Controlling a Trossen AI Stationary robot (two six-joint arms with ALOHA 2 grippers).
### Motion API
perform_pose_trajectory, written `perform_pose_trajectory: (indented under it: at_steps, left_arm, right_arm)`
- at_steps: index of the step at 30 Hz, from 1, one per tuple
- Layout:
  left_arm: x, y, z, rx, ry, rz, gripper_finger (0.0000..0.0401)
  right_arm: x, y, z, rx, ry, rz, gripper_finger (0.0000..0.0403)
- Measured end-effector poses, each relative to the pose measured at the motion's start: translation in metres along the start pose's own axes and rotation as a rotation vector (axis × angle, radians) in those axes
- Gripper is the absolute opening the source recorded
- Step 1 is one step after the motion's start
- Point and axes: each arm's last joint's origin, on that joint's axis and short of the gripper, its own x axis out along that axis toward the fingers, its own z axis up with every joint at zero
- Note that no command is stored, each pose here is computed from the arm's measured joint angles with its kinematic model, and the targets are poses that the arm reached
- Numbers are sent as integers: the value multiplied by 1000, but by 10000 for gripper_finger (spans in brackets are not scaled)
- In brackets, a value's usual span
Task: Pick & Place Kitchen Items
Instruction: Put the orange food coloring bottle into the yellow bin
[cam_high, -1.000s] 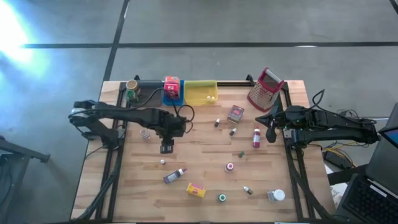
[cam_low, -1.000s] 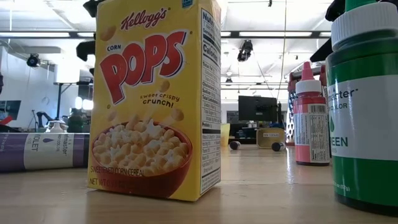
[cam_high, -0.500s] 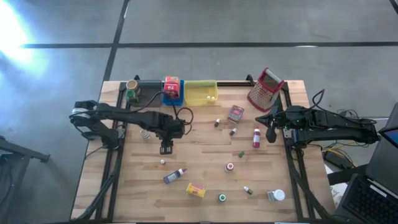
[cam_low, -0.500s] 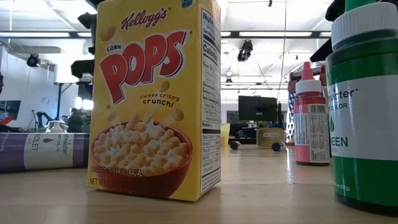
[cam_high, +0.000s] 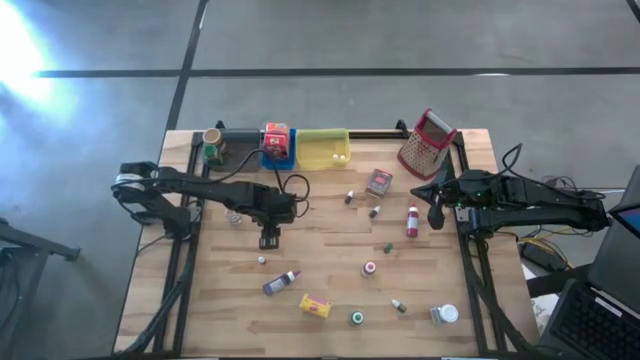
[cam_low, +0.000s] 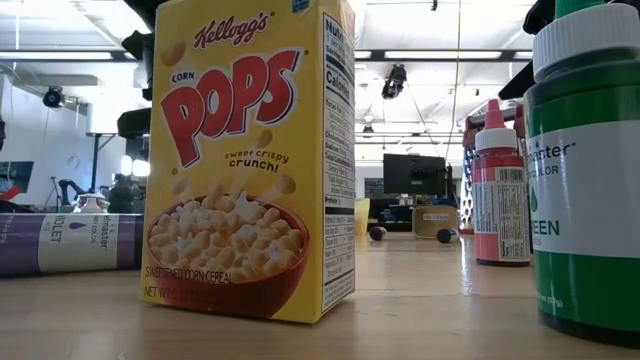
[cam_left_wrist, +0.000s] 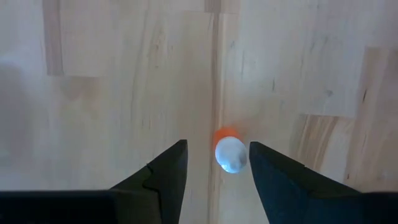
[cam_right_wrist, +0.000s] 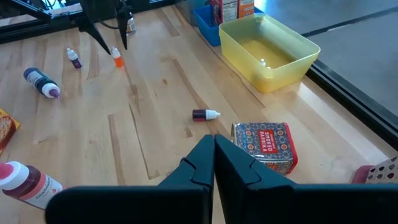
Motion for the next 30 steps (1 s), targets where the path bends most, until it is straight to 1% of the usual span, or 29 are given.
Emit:
perform_pose_trajectory:
  at_steps: [16, 20, 27, 30]
  left_arm:
    - [6, -1, -5, -8, 1, -28, 175]
    - [7, -1, -5, -7, 1, -28, 155]
    - [7, -1, -6, 2, 7, -28, 103]
    - [8, -1, -7, 16, 8, -28, 92]
  right_arm:
    - [0, 0, 0, 0, 0, 0, 8]
    - [0, 0, 0, 0, 0, 0, 8]
    - [0, 0, 0, 0, 0, 0, 8]
    - [0, 0, 0, 0, 0, 0, 8]
